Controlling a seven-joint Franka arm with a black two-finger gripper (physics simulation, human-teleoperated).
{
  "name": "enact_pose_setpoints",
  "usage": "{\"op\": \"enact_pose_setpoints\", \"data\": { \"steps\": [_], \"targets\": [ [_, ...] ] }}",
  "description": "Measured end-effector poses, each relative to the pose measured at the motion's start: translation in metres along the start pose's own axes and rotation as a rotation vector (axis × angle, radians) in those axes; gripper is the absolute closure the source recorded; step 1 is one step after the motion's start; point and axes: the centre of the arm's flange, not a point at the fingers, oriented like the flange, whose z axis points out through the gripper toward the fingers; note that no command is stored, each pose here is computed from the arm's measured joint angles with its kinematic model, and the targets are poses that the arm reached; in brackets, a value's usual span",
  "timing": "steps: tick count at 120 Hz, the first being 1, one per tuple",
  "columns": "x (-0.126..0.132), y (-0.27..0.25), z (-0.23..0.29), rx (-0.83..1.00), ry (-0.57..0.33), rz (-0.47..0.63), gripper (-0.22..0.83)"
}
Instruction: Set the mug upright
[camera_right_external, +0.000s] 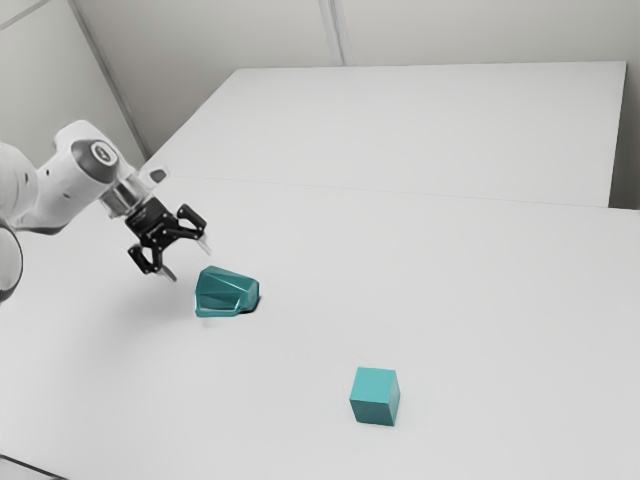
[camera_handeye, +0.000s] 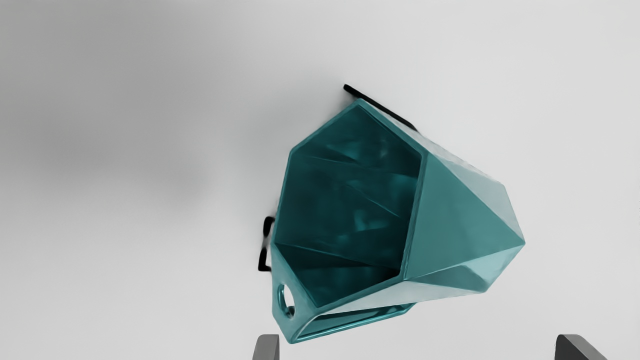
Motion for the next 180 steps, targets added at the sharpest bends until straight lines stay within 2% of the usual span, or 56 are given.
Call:
{"op": "enact_pose_setpoints", "data": {
  "steps": [39,81,85,107,126,147,169,180],
  "targets": [
    [0.033,-0.008,0.025,-0.072,0.013,-0.021,0.00],
    [0.040,0.002,0.056,-0.182,-0.024,-0.029,0.01],
    [0.040,0.003,0.057,-0.185,-0.024,-0.026,0.05],
    [0.040,0.007,0.055,-0.172,-0.018,-0.006,0.44],
    [0.039,0.014,0.052,-0.159,-0.012,0.017,0.61],
    [0.036,0.044,0.046,-0.152,-0.002,0.080,0.71],
    [0.033,0.052,0.049,-0.132,-0.008,0.091,0.79],
    [0.022,0.068,0.040,-0.090,0.006,0.128,0.79]
  ]
}}
